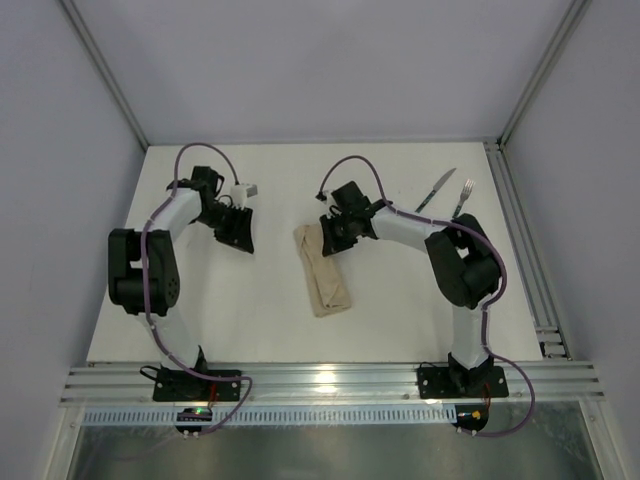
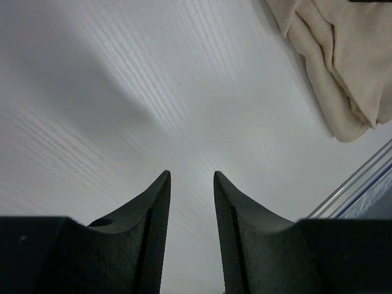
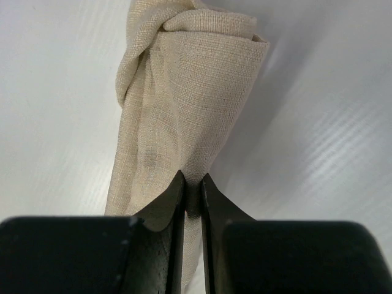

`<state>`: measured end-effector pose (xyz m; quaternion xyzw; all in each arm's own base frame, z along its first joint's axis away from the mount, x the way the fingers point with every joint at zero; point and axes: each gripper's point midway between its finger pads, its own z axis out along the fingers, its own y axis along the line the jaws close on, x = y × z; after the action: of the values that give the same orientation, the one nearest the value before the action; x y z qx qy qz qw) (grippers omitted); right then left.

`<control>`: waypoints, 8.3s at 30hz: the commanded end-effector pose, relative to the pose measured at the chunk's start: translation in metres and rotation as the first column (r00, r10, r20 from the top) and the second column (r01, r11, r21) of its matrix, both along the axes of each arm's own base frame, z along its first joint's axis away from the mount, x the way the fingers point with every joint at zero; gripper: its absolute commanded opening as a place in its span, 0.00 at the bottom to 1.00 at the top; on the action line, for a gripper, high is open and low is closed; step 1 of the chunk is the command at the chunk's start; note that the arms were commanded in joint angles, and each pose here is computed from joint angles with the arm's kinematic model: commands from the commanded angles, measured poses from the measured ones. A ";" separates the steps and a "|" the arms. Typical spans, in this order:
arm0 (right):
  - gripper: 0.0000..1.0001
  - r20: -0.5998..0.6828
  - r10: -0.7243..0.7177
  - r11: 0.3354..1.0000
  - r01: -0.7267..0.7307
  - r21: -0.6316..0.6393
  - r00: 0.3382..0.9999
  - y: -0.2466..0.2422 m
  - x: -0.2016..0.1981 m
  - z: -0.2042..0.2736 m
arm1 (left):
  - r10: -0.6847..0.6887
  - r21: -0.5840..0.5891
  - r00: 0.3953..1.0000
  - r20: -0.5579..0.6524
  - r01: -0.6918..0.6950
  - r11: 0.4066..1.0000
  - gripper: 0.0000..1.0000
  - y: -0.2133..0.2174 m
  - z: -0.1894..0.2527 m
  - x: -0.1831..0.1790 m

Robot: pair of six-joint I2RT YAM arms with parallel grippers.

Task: Fold the napkin into a case and place the utensils inside
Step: Pick up the smaller rectangle-folded napkin from the center of the board, then turn over the smaller rectangle-folded napkin at the center of the board, then pick up the fork from the corner of the board, then pass from the right arm to the left

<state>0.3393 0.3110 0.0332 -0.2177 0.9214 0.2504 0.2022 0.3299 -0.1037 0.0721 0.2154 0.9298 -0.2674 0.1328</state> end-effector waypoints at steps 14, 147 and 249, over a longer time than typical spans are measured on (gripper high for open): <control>0.03 0.332 0.044 0.752 0.187 -0.632 0.942 -0.123 0.030 0.060 | 0.034 0.046 0.987 0.155 -0.041 0.998 0.37 0.027 0.045 0.025; 0.70 0.171 -0.902 0.379 0.916 -0.131 0.398 -0.388 0.151 0.036 | -0.193 0.120 0.905 0.379 0.159 0.980 0.54 -0.106 0.077 0.048; 0.49 0.569 -0.215 0.933 -0.006 0.360 0.794 -0.009 -0.021 0.185 | -0.299 -0.177 0.930 0.213 0.338 0.924 0.00 -0.145 0.089 -0.015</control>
<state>0.3388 0.3139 0.1868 -0.0301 0.8152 0.3509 0.4597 0.3238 -0.2537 0.1592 0.3628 0.8464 -0.3300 0.2076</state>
